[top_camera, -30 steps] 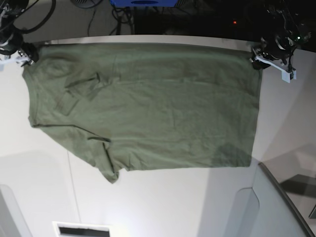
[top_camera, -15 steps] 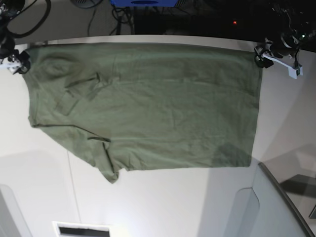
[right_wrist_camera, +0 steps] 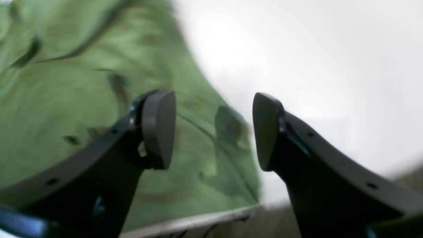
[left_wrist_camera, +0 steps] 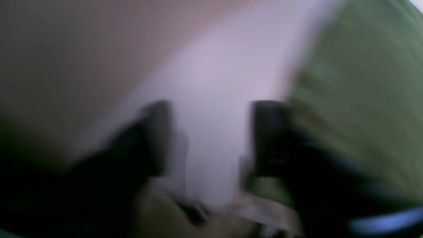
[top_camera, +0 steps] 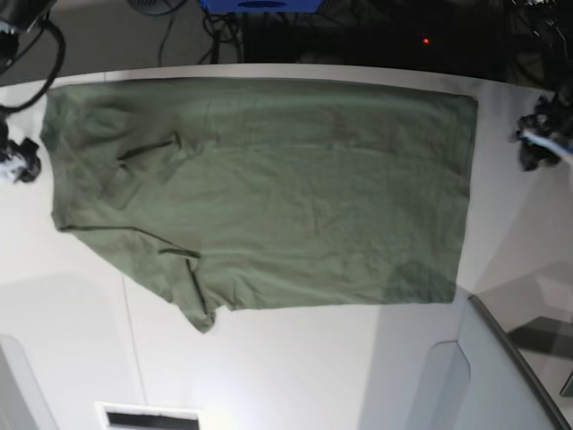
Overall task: Layout the t-shirt on the table in an organized manner, then fold the t-shirt properly
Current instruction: 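Open both grippers and release the folded edge, then move both grippers onto the shirt body and pinch the fabric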
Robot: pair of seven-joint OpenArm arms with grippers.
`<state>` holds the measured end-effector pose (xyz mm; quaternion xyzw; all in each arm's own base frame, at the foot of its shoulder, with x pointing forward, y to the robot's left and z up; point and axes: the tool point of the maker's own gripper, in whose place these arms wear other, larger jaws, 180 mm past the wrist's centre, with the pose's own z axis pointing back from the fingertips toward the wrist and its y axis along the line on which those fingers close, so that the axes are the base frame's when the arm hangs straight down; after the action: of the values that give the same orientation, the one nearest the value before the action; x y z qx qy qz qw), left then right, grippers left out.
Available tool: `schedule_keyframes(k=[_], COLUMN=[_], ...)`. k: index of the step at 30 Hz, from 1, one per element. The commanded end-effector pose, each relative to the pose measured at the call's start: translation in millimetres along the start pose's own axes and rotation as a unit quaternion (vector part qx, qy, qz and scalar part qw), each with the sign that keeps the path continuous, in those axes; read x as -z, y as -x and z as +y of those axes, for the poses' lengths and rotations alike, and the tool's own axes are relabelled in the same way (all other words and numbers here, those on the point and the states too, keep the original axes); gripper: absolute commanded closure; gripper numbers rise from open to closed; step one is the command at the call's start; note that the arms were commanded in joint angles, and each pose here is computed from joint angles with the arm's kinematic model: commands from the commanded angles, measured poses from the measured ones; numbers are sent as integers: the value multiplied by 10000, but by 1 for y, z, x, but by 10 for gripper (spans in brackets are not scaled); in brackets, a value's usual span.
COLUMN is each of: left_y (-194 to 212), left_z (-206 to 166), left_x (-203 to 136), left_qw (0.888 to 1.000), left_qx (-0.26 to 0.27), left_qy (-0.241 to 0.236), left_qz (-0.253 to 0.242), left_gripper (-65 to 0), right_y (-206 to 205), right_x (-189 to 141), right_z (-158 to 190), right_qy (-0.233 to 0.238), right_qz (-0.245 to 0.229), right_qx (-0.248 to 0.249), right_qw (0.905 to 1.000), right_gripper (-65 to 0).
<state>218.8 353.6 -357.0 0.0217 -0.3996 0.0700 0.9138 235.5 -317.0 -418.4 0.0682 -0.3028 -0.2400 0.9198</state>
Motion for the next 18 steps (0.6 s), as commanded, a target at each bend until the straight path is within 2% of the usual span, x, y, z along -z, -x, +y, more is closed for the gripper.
schedule_keyframes(k=[1,2,6,9,11,14,15,16,18], left_y=[-18,-27,-45,-44,-36,-26,-24,-22,-16], left_z=[-8,-20,-46,-61,-66,-67,-68,-69,-70], left_x=[4,11,33,53,64,76,78,82,88], left_qw=[9994,9987,9965,9920,9880,9845,9846,9854,9873], left_qx=[280,354,649,1183,1469,1635,1628,1587,1458], left_qy=[111,263,457,432,379,337,355,402,490], left_qz=[-168,-245,-277,34,293,538,531,476,386], left_gripper=[-76,0,0,0,0,0,0,0,0], right_y=[-31,-36,-66,-80,-82,-73,-70,-67,-61], right_x=[1,9,38,57,64,71,71,71,70], right_z=[6,12,31,40,48,69,77,87,106], right_qy=[-57,-133,-345,-396,-409,-484,-530,-609,-763], right_qz=[-268,-243,-311,-282,-220,5,41,58,75], right_qx=[-182,-238,-452,-730,-1032,-1744,-1953,-2138,-2385], right_qw=[9995,9993,9979,9961,9936,9835,9793,9750,9681], right_gripper=[-348,-348,-348,-348,-348,-345,-330,-287,-147])
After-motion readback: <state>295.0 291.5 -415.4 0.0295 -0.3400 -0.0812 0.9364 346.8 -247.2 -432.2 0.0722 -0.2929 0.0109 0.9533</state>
